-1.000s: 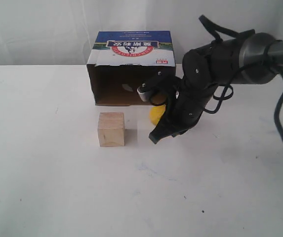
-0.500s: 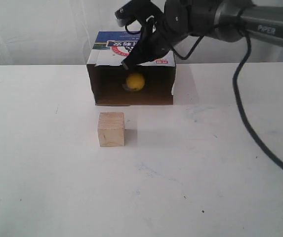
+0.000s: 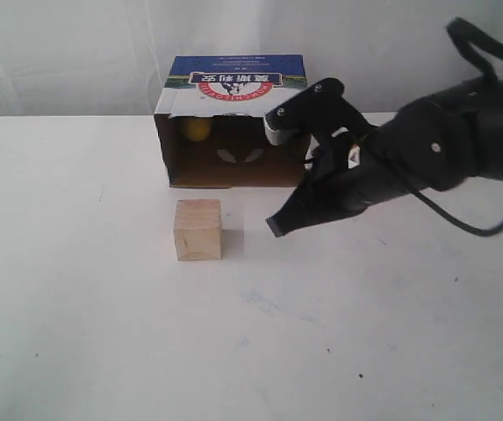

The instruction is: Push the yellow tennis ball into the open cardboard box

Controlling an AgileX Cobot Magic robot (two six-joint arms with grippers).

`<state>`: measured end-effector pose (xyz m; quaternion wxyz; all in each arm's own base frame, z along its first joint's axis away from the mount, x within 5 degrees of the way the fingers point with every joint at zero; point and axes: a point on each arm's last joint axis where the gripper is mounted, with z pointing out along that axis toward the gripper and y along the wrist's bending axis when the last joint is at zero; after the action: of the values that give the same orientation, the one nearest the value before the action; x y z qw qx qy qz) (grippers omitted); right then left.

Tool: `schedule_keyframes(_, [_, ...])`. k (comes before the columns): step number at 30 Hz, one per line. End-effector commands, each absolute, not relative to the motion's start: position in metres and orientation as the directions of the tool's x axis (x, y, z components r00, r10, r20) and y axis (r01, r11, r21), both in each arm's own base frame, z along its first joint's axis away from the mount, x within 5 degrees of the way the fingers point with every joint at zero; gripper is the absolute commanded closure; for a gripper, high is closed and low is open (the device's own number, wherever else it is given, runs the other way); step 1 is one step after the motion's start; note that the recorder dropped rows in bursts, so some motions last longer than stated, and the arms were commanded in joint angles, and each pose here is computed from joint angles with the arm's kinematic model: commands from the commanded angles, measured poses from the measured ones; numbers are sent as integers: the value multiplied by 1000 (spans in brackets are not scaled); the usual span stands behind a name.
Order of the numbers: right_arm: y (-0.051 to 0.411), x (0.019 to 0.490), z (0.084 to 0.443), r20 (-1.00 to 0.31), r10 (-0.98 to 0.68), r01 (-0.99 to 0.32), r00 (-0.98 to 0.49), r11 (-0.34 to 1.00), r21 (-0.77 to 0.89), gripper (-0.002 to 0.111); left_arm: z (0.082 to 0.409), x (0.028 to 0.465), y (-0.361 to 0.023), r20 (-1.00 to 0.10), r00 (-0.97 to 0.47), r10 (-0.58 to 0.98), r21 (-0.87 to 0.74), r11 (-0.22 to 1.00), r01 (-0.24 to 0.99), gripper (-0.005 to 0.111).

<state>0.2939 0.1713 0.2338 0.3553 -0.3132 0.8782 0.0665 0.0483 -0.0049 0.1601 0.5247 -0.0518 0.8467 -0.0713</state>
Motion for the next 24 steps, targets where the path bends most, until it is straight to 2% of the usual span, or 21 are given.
schedule_keyframes(1, [152, 262, 244, -704, -471, -584, -531, 805, -99, 108, 156, 47, -5, -867, -475, -153, -169, 986, -8, 107])
schedule_keyframes(12, [116, 220, 249, -895, -234, -473, -380, 881, -30, 108, 156, 47, -5, -867, -475, -153, -169, 986, -8, 107])
schedule_keyframes(18, [105, 200, 257, -922, -164, -449, -350, 893, 12, 108, 156, 47, -5, -867, -475, -153, -169, 986, -8, 107])
schedule_keyframes(24, [74, 168, 255, -927, -134, -393, -351, 919, 16, 108, 156, 47, -5, -867, -475, -153, -169, 986, -8, 107])
